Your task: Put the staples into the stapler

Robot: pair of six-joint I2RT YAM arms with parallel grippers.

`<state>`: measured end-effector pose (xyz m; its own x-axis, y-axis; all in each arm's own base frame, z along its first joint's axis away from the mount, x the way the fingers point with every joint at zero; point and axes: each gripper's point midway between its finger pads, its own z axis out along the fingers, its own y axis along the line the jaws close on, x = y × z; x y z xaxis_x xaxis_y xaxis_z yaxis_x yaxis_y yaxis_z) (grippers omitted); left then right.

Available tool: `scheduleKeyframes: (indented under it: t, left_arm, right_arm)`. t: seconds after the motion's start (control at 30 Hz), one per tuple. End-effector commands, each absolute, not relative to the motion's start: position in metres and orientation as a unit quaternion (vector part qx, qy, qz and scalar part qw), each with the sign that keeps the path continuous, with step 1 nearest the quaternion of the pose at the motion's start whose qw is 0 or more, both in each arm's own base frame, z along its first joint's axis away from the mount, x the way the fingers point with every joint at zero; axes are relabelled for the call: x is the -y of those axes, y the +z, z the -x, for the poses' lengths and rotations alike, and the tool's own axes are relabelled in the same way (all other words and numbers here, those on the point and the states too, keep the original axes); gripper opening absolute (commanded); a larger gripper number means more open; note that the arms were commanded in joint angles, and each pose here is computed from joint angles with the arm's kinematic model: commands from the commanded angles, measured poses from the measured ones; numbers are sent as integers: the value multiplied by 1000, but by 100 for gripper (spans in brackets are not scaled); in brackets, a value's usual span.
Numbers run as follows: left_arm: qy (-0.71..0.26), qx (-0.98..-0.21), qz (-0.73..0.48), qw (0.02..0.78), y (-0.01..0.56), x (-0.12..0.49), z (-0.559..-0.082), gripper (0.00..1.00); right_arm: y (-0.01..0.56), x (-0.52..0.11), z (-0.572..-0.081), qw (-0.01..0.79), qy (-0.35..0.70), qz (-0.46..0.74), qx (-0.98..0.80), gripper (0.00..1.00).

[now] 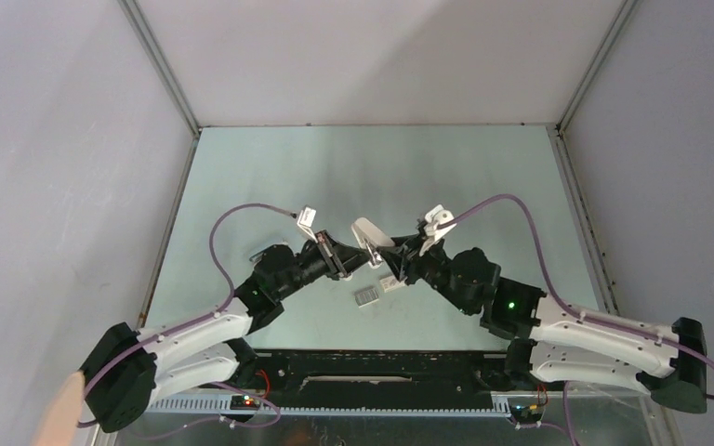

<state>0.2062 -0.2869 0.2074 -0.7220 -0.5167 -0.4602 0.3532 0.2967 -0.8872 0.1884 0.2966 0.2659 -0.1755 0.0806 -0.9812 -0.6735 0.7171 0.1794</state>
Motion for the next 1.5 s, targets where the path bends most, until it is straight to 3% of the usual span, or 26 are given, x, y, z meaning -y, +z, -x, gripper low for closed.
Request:
scheduleKeyframes:
  t: [0.0,0.43,0.8,0.97,1.1,1.2,1.3,1.47]
  left_arm:
    - [-467,-736,9,491,202,258,-240,0]
    - [-198,-788,-154,563,169,227,-228,0]
    - [27,-765,-319,559,143,233,-209,0]
    - [23,-764,-325,557,139,237,-207,0]
    - [-41,-769,-299,564,152,249,-202,0]
    - [-104,-780,-271,555,160,259,-199,0]
    - [-152,-801,-230,531,160,260,-204,0]
    - [-230,-825,-159,492,162,264,-212,0]
  right_arm:
    - [307,-270,-184,599,334,196,-701,0]
    - [332,-232,-197,541,346,219,-735,0]
    - [337,-210,-207,509,361,238,-744,0]
    - [335,-201,-214,507,356,235,-749,0]
    - [328,-206,-216,495,368,228,-753,0]
    - [329,-207,-221,506,376,206,-748,19]
    - [332,-201,-228,527,370,171,-746,48]
    - [343,-194,-231,564,369,123,-728,80]
